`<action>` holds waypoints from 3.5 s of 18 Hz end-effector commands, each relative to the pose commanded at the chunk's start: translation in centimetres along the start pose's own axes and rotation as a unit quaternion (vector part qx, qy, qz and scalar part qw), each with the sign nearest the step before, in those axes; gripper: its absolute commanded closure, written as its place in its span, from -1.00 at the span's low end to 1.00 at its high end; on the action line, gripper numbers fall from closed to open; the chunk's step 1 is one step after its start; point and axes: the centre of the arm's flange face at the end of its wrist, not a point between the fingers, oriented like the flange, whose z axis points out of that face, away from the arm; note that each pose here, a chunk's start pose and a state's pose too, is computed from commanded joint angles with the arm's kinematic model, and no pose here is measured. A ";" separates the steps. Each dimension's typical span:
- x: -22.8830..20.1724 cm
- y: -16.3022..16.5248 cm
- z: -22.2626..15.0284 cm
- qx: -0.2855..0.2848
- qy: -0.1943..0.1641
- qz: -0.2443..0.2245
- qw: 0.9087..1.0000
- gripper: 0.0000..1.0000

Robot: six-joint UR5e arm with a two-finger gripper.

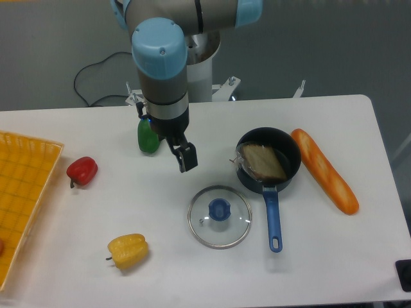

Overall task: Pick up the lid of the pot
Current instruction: 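Release the green pepper and raise the gripper away from it, then move the gripper over the glass lid and lower toward its blue knob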

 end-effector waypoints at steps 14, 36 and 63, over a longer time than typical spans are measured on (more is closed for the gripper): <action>0.3 -1.4 1.0 0.047 -0.011 -0.089 0.995 -1.00; -0.3 -2.9 5.4 0.020 -0.027 -0.181 0.983 -1.00; -8.1 5.0 15.0 -0.022 0.020 -0.463 0.886 -1.00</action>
